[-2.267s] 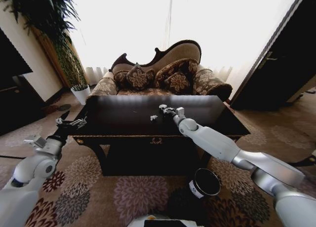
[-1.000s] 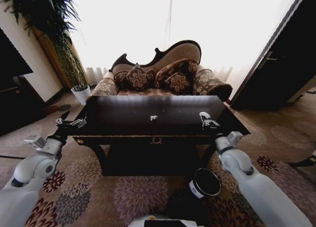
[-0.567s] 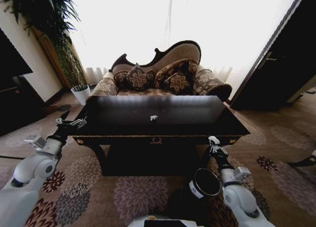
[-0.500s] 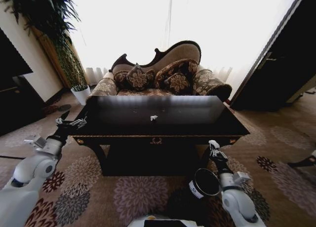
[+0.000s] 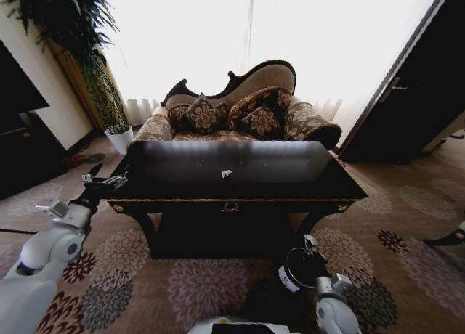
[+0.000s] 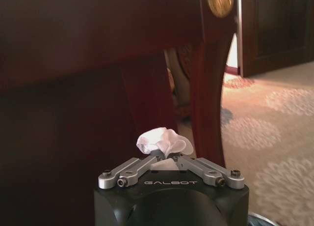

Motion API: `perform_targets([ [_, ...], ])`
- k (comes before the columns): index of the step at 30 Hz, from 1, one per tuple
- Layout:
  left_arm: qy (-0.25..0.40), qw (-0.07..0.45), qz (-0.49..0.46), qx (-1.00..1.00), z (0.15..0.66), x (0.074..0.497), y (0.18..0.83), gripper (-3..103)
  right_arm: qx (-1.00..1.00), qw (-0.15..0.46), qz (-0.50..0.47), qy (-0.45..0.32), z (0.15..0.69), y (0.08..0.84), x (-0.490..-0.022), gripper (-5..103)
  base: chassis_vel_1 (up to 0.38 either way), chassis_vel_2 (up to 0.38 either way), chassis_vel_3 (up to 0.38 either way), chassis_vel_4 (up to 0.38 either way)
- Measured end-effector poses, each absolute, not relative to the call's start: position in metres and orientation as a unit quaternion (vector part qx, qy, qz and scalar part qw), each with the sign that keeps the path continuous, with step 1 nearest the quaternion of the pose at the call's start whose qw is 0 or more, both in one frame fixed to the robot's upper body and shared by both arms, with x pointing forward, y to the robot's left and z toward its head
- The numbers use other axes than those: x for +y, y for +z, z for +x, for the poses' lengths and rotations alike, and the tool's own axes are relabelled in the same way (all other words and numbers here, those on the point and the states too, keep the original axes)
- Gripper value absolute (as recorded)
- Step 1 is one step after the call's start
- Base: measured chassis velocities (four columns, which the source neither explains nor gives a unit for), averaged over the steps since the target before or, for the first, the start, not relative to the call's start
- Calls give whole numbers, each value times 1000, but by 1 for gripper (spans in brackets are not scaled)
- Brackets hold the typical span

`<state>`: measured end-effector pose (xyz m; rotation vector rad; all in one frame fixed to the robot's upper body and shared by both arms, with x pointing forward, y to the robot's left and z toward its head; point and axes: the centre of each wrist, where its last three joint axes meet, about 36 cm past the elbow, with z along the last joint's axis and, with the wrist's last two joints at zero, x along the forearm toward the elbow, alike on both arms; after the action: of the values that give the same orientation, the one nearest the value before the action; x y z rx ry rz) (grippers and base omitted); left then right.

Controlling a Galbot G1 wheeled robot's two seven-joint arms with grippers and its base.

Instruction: Move to the front of the table and place the trash on the table into the trash bin.

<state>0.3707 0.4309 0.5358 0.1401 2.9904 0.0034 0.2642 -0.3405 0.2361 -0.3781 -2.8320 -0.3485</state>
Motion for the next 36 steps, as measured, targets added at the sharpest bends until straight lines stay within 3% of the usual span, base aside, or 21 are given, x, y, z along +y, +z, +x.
perform_targets([
  [16, 1, 74, 47, 996, 371, 431, 536, 100, -944, 231, -196, -135, 297, 156, -379, 2, 0, 0, 0, 0],
  [29, 1, 74, 47, 996, 371, 431, 536, 100, -933, 261, -233, -82, 339, 130, -441, 2, 0, 0, 0, 0],
  [36, 1, 74, 47, 996, 371, 431, 536, 100, -930, 272, -235, -78, 342, 125, -445, 2, 0, 0, 0, 0],
])
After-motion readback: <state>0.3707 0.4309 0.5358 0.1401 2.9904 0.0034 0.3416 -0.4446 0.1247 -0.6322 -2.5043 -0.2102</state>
